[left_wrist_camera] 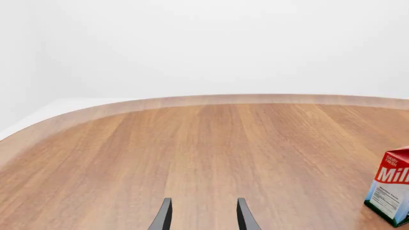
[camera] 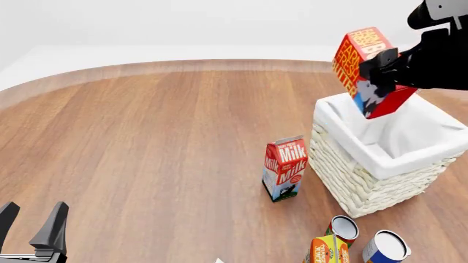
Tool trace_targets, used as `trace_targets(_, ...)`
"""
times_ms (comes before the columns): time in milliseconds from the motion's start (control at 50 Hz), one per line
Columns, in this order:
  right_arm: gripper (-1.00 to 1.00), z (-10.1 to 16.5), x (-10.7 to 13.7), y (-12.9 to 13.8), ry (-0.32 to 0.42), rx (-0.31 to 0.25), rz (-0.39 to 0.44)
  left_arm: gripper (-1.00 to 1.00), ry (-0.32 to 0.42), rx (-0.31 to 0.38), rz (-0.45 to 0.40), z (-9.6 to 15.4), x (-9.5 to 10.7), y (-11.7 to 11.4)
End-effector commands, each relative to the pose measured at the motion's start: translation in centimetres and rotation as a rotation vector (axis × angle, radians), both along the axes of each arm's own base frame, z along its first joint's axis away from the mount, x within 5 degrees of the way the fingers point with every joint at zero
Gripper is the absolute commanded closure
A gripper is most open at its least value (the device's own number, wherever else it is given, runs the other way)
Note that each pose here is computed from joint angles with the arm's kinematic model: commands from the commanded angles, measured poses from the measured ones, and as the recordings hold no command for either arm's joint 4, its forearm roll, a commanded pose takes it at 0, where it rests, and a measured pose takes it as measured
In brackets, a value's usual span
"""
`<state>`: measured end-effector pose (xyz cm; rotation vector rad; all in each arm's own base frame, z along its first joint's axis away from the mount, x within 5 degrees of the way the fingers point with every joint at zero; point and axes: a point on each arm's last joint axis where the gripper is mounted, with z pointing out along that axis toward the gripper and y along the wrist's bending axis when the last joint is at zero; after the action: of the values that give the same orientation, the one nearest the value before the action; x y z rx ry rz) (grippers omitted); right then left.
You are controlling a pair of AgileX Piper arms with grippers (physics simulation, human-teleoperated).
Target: Pick up the cream cheese box and the butter, and put them in the basket.
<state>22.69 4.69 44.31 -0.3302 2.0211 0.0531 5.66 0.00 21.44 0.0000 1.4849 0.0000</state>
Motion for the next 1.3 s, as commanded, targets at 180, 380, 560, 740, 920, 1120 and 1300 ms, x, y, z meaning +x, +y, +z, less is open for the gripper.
trace_targets(180, 1.0, 0.9, -1.2, -3.1, -0.056, 0.179, -0.209, -1.0, 0.0, 0.0, 0.0, 0.0, 0.0, 0.0)
trace_targets(380, 1.0, -0.1, -1.4, -3.9, -0.053, 0.234, -0.269, -1.0, 0.0, 0.0, 0.0, 0.0, 0.0, 0.0)
trace_targets(560, 1.0, -1.1, -1.1, -4.0, -0.041, 0.28, -0.3, -1.0, 0.0, 0.0, 0.0, 0.0, 0.0, 0.0)
trace_targets(740, 1.0, -2.4, -0.6, -4.1, -0.039, 0.346, -0.333, -1.0, 0.0, 0.0, 0.0, 0.0, 0.0, 0.0)
trace_targets(920, 1.0, -3.2, -0.1, -5.1, -0.042, 0.352, -0.383, -1.0, 0.0, 0.0, 0.0, 0.0, 0.0, 0.0)
trace_targets(1120, 1.0, -5.0, 0.0, -5.6, -0.036, 0.417, -0.433, -1.0, 0.0, 0.0, 0.0, 0.0, 0.0, 0.0)
trace_targets(1300, 1.0, -6.0, 0.1, -5.9, -0.03, 0.435, -0.458, -1.0, 0.0, 0.0, 0.0, 0.0, 0.0, 0.0)
